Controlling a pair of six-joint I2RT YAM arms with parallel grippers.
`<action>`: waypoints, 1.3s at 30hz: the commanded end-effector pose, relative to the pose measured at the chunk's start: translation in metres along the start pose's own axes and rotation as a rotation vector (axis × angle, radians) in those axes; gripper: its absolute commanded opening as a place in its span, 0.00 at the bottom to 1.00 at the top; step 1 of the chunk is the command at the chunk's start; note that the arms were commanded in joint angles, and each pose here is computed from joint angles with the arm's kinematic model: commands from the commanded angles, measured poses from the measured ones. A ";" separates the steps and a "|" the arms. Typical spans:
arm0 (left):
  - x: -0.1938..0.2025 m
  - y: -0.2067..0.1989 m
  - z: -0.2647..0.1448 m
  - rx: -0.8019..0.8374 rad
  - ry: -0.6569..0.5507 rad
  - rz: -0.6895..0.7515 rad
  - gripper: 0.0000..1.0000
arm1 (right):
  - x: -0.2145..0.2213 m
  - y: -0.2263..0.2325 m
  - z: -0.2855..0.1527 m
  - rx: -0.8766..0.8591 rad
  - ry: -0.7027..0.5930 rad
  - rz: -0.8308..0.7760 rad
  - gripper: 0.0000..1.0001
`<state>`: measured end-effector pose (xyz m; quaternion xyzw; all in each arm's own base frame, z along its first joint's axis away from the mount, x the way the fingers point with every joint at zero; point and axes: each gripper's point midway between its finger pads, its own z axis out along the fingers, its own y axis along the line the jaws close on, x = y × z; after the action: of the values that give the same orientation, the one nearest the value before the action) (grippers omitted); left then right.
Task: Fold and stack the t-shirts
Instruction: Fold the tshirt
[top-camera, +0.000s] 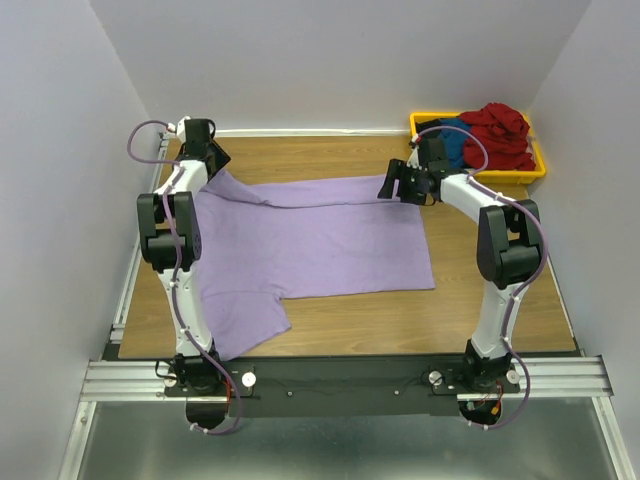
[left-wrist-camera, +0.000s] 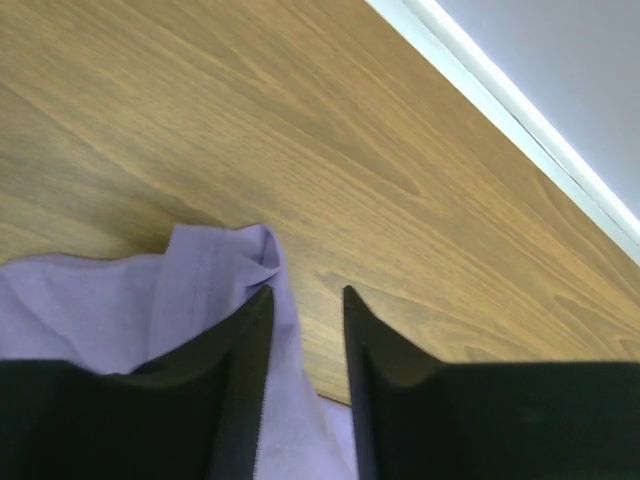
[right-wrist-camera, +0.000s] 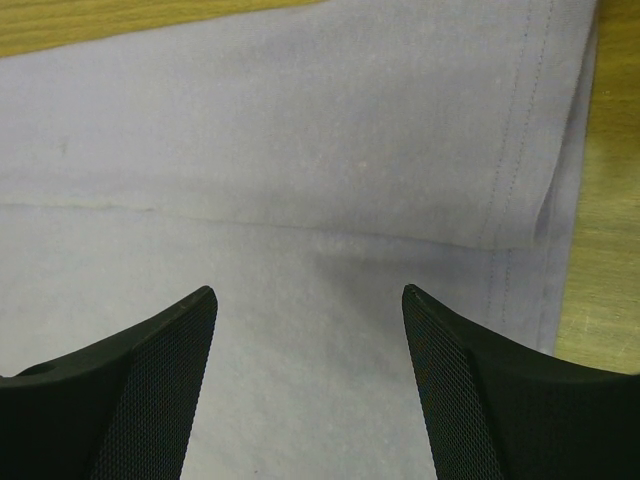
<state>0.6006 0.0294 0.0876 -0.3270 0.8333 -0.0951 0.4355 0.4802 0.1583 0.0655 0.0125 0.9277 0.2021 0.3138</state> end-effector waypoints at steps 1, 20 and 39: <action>-0.020 -0.031 -0.019 0.124 -0.051 0.007 0.53 | -0.004 0.003 -0.009 0.011 -0.006 -0.030 0.81; 0.022 0.020 -0.072 0.164 -0.069 -0.006 0.57 | 0.017 -0.002 -0.012 0.017 0.032 -0.006 0.81; 0.037 0.051 -0.031 0.130 -0.017 -0.039 0.61 | 0.019 -0.005 -0.013 0.034 0.033 0.001 0.81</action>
<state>0.5306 0.0408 0.0642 -0.3200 0.8164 -0.1448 0.4583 0.4632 0.1533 0.0543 0.0128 0.9363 0.1930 0.2933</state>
